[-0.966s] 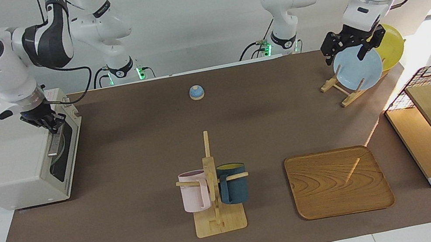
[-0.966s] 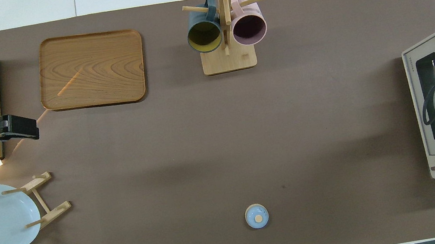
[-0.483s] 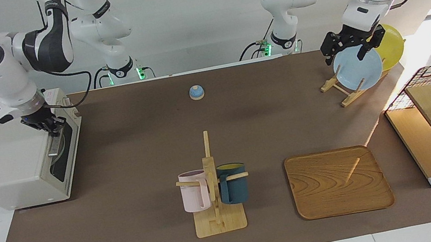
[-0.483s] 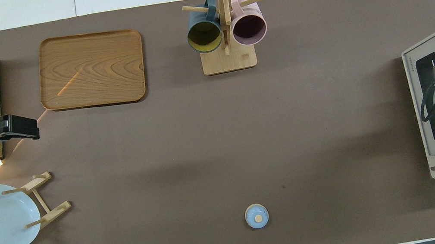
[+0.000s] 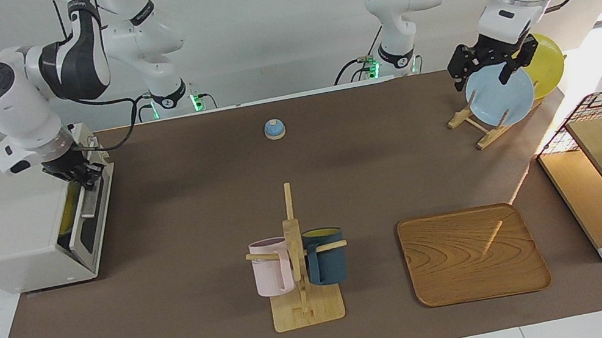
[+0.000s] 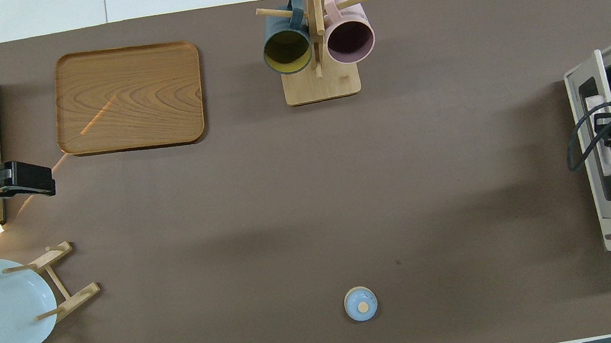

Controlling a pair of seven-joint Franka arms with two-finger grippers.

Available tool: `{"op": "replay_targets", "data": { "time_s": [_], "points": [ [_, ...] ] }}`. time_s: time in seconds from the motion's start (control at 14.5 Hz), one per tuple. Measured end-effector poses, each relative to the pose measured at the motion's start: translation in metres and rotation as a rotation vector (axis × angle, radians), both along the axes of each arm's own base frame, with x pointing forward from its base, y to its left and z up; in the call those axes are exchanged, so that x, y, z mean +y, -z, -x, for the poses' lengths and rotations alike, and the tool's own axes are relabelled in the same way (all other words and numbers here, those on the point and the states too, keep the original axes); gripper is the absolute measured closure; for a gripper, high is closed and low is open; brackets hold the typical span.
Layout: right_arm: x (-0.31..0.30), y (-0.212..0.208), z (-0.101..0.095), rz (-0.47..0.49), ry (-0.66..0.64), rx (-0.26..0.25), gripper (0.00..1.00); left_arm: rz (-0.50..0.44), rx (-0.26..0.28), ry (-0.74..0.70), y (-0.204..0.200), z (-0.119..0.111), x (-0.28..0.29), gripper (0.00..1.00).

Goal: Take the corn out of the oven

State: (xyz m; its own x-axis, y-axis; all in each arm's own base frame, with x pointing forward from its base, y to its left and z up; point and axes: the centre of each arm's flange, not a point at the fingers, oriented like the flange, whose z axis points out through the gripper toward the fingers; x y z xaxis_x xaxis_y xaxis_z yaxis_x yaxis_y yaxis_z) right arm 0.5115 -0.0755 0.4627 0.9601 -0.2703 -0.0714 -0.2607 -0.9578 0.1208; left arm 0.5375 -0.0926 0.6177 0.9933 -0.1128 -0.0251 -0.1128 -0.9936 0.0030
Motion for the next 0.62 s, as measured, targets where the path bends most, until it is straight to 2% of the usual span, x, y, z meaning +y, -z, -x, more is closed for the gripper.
{"op": "replay_targets", "data": {
  "time_s": [0.34, 0.62],
  "points": [
    [0.029, 0.023, -0.003, -0.065, 0.006, -0.013, 0.99, 0.001, -0.003, 0.0, 0.0, 0.0, 0.0, 0.0],
    [0.044, 0.046, -0.007, -0.107, 0.005, -0.018, 0.99, 0.006, -0.03, 0.002, -0.001, -0.004, -0.002, 0.0]
  ]
}}
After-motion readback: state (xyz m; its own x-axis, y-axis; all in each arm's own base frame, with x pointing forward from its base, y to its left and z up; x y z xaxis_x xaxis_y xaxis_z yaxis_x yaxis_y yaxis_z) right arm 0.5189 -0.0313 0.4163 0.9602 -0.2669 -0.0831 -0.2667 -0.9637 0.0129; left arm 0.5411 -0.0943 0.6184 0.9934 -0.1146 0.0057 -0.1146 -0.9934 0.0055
